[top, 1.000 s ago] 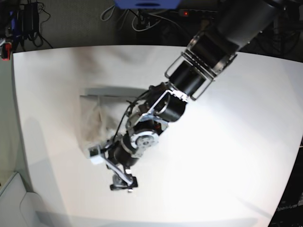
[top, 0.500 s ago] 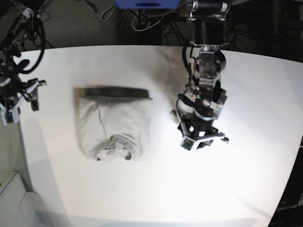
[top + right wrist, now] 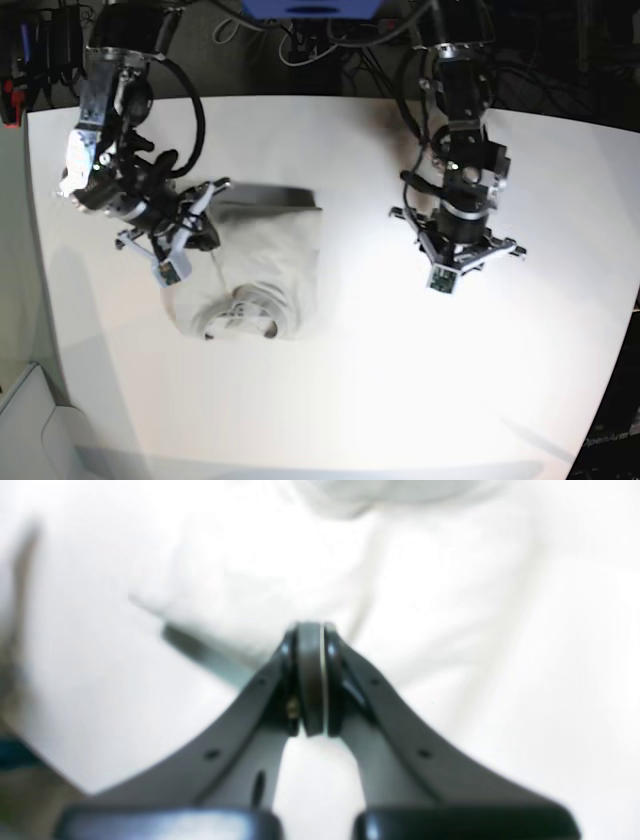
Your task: Layout the t-shirt on the table in an organized manner, then fold the t-shirt properly
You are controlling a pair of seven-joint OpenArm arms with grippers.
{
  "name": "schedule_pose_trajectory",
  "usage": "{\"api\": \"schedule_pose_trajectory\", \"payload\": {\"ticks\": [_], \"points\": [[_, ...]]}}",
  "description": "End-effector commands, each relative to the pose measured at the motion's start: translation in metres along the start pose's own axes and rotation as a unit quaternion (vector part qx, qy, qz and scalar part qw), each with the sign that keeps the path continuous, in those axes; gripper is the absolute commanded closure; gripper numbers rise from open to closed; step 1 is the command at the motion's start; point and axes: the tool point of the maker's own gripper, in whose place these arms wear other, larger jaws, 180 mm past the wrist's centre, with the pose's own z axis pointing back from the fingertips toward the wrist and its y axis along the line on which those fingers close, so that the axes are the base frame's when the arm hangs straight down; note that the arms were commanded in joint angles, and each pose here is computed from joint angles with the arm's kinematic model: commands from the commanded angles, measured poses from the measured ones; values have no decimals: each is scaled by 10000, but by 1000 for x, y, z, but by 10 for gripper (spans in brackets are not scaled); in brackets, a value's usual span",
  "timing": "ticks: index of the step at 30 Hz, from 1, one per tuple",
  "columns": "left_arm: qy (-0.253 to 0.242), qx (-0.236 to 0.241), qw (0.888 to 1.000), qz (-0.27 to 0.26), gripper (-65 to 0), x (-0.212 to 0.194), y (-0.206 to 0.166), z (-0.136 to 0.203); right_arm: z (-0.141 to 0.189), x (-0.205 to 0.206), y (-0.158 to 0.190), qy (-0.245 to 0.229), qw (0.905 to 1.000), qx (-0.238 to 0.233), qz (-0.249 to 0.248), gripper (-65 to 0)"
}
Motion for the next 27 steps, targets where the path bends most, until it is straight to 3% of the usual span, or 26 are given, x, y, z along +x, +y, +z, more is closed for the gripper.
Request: {"api": "schedule_pose_trajectory", "payload": {"ticks": [1,6,9,17,23,25,27], "points": [[-231,70,9996,151,-82,15,6,6,-3,6,4,-126,9998,109,55,0],[-268,9,9987,431,-81,21,19,22,-31,-19,21,-91,9981,551,-257,0],[-239,12,9987,451,-81,20,26,28,-29,-31,23,-5,9979,564,-303,0],[-169,-188,9976,638,-81,5,16,54,36,-10,33,-557,9976,102,388,0],[556,-517,9948,681,-79,-54,-16,81,80,-61,1,-124,9981,-592,77,0],[723,-842,9902,853,-78,-66,-46,94,92,-79,-12,53,9964,-839,-90,0],[946,-1188,9842,911,-38,-80,-75,111,106,-97,-21,218,9941,-1039,-230,0]]}}
